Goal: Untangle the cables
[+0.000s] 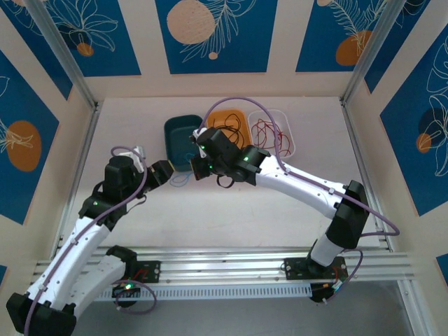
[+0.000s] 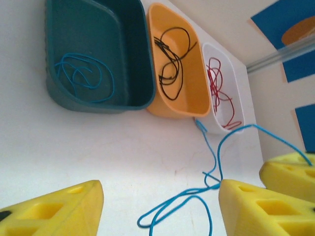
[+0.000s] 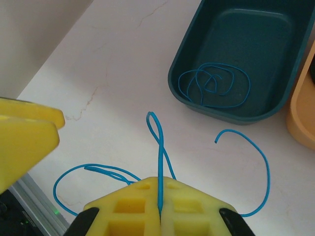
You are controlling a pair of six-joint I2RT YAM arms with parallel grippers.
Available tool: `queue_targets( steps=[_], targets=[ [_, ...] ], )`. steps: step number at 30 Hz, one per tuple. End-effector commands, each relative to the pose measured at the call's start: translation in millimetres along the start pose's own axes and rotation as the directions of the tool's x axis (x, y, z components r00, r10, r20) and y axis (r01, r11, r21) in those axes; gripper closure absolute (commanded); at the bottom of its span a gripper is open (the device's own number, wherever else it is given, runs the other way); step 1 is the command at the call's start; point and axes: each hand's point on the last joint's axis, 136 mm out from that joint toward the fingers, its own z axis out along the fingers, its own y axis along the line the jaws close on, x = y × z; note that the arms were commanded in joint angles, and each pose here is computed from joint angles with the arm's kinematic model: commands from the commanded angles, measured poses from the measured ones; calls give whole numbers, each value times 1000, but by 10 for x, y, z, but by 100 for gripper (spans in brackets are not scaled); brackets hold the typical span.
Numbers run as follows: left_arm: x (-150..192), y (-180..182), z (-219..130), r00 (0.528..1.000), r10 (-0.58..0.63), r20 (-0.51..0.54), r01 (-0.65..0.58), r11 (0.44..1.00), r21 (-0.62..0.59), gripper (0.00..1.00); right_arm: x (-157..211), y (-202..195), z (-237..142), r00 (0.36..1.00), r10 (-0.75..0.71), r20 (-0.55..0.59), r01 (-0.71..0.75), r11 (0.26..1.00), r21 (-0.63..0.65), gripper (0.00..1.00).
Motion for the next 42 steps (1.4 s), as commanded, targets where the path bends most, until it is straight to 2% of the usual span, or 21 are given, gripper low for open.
queue_targets(
  steps=[1, 4, 17, 19, 22, 24, 26, 34, 38, 42],
  targets=[
    [148, -4, 23, 998, 5, -68, -2, 999, 34, 42, -120, -8, -96, 999, -11, 52, 10, 1000, 5, 100],
    [221, 40, 32, 996, 0, -89, 3, 1000, 31, 47, -151, -30, -91, 998, -8, 58, 8, 1000, 12, 100],
    [365, 84, 251, 989, -56, -136, 67, 994, 82, 49, -209, 35, -65, 998, 6, 60, -4, 1000, -22, 100],
    [366, 62, 286, 988, -48, -145, 63, 994, 94, 57, -220, 26, -74, 998, 8, 64, -6, 1000, -17, 100],
    [394, 102, 311, 987, -28, -157, 41, 996, 81, 77, -239, -59, -87, 997, 8, 72, -9, 1000, 15, 100],
    [403, 204, 310, 988, -11, -152, 16, 999, 31, 90, -267, -177, -116, 997, 18, 80, -22, 998, 56, 100],
    [395, 333, 273, 991, 13, -136, -18, 999, -36, 97, -289, -329, -167, 995, 28, 93, -38, 993, 109, 100],
    [96, 694, -75, 984, 173, -40, -177, 935, -307, 100, -193, -1149, -421, 982, 144, 127, -177, 932, 315, 100],
    [-153, 638, -235, 961, 277, -4, -259, 892, -372, 100, -78, -1448, -505, 966, 217, 140, -253, 898, 359, 90],
    [-450, 344, -350, 920, 388, 48, -349, 870, -349, 100, -13, -1595, -554, 953, 264, 152, -302, 877, 373, 68]
  ],
)
